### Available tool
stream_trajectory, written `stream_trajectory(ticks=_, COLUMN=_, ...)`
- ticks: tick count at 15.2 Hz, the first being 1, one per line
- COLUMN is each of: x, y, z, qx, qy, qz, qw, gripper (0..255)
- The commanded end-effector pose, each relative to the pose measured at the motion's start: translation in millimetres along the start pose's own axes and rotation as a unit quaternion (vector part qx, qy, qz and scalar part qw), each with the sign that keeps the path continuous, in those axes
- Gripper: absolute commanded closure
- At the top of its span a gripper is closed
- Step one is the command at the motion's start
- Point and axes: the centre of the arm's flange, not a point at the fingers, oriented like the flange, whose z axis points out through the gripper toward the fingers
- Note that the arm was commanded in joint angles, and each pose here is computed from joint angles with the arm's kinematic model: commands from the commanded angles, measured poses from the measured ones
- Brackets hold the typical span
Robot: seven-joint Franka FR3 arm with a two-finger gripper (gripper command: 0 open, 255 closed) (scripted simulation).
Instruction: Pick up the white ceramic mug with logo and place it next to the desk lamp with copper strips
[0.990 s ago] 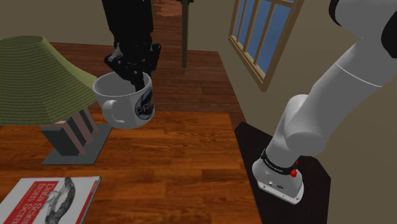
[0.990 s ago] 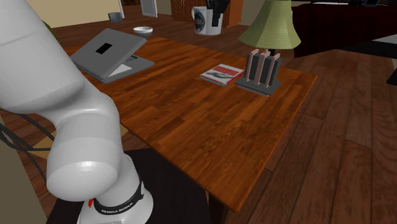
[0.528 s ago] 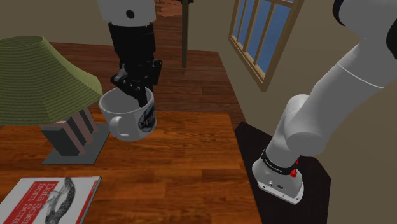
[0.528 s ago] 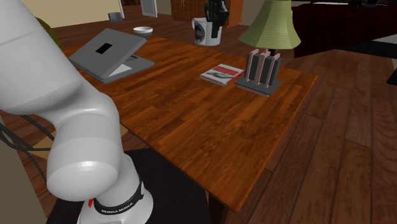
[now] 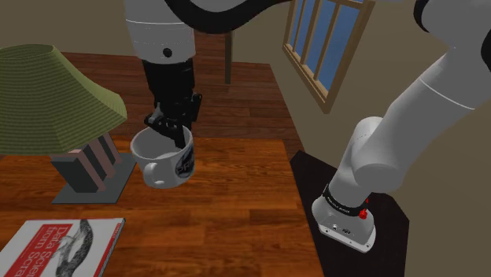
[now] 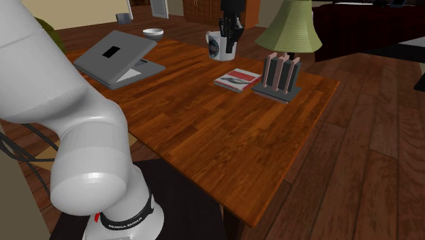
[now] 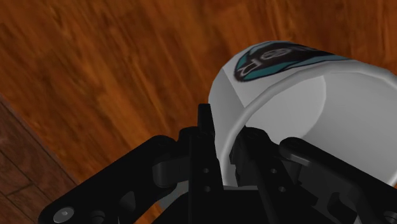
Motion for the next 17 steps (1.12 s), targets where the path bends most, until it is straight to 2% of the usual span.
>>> stream_trajectory(ticks=1, x=0.8, y=-0.1, z=11.2, qx=0.000, qy=0.000, qz=0.000, qw=1.0000, gripper=255)
stream_trajectory(ticks=17, x=4.7, y=3.7, z=95.5, qx=0.000, qy=0.000, qz=0.000, qw=1.0000, gripper=255)
